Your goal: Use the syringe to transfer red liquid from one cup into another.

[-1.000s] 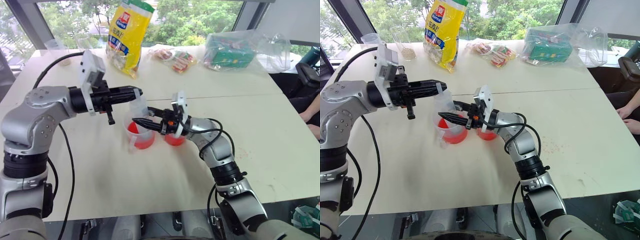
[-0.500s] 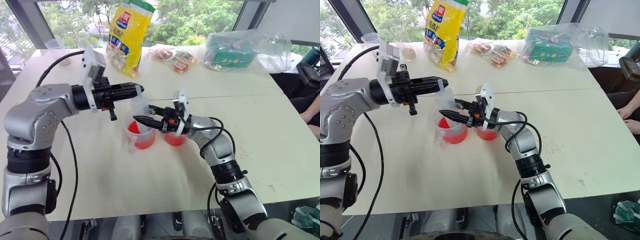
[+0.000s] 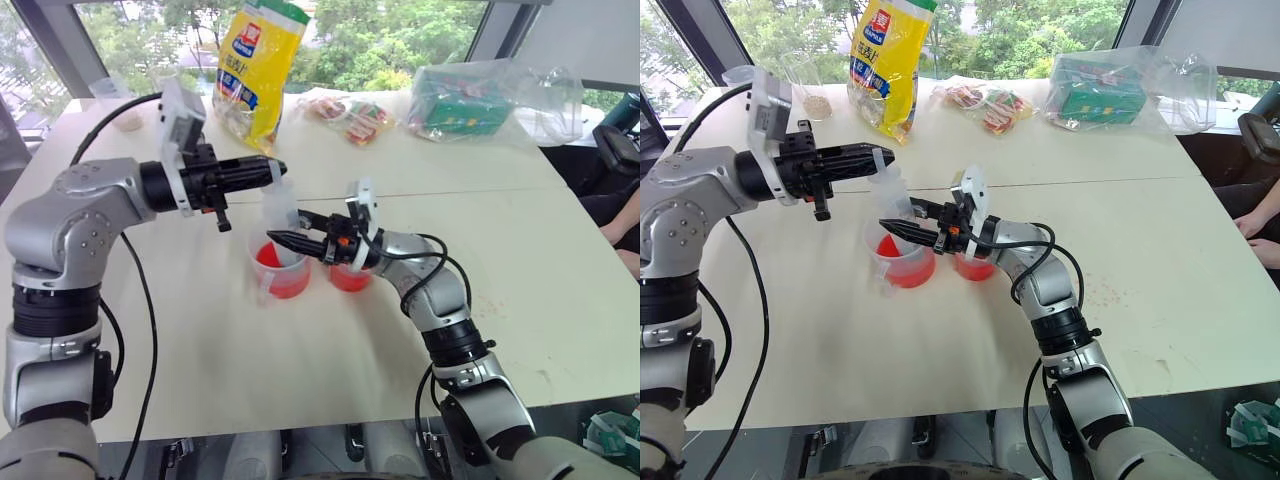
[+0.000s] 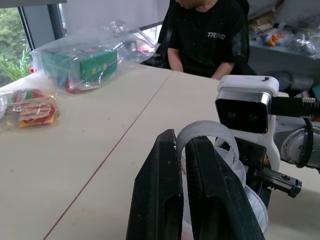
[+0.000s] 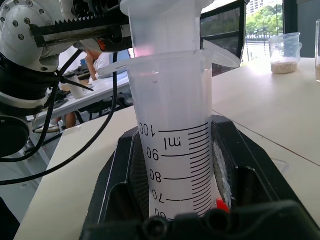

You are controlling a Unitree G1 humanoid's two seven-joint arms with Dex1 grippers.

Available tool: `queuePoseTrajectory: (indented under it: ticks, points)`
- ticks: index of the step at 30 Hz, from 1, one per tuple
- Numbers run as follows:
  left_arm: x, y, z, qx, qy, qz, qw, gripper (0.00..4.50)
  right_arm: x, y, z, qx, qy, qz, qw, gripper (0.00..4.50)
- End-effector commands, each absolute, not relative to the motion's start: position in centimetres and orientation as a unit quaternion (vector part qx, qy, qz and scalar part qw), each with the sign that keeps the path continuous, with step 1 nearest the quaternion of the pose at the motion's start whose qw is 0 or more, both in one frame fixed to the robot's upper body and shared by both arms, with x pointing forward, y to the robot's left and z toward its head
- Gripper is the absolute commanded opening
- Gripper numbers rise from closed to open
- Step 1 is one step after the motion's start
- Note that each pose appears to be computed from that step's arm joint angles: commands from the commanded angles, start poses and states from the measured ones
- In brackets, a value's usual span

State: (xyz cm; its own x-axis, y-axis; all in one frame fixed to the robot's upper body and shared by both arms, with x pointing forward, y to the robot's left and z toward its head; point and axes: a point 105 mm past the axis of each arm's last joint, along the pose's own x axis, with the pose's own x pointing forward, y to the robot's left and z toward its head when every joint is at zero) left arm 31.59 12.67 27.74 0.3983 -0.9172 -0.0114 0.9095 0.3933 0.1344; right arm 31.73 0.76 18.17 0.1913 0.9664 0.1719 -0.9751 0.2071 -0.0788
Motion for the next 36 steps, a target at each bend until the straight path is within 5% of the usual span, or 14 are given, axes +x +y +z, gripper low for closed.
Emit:
queuePoseTrajectory:
  ticks: [1, 15, 18, 25, 36]
  points:
    - [31.6, 14.5, 32.7, 0.087, -0.130, -0.500, 0.852, 0.01, 29.8, 2.5, 17.0, 0.012, -0.072, 0.678, 0.731, 1.34]
    - [31.5, 14.2, 30.9, 0.093, -0.093, -0.510, 0.850, 0.01, 30.2, 2.5, 18.7, 0.026, -0.093, 0.670, 0.736, 1.34]
    - [31.6, 14.2, 29.9, 0.089, -0.072, -0.508, 0.853, 1.09, 30.6, 2.3, 20.4, 0.042, -0.113, 0.659, 0.742, 1.34]
    - [30.8, 16.3, 27.3, 0.104, -0.020, -0.489, 0.866, 4.48, 31.9, 1.5, 24.4, 0.097, -0.150, 0.628, 0.758, 1.34]
    - [30.9, 18.3, 28.2, 0.113, -0.028, -0.462, 0.879, 4.48, 31.7, 0.2, 27.4, 0.104, -0.186, 0.611, 0.762, 1.34]
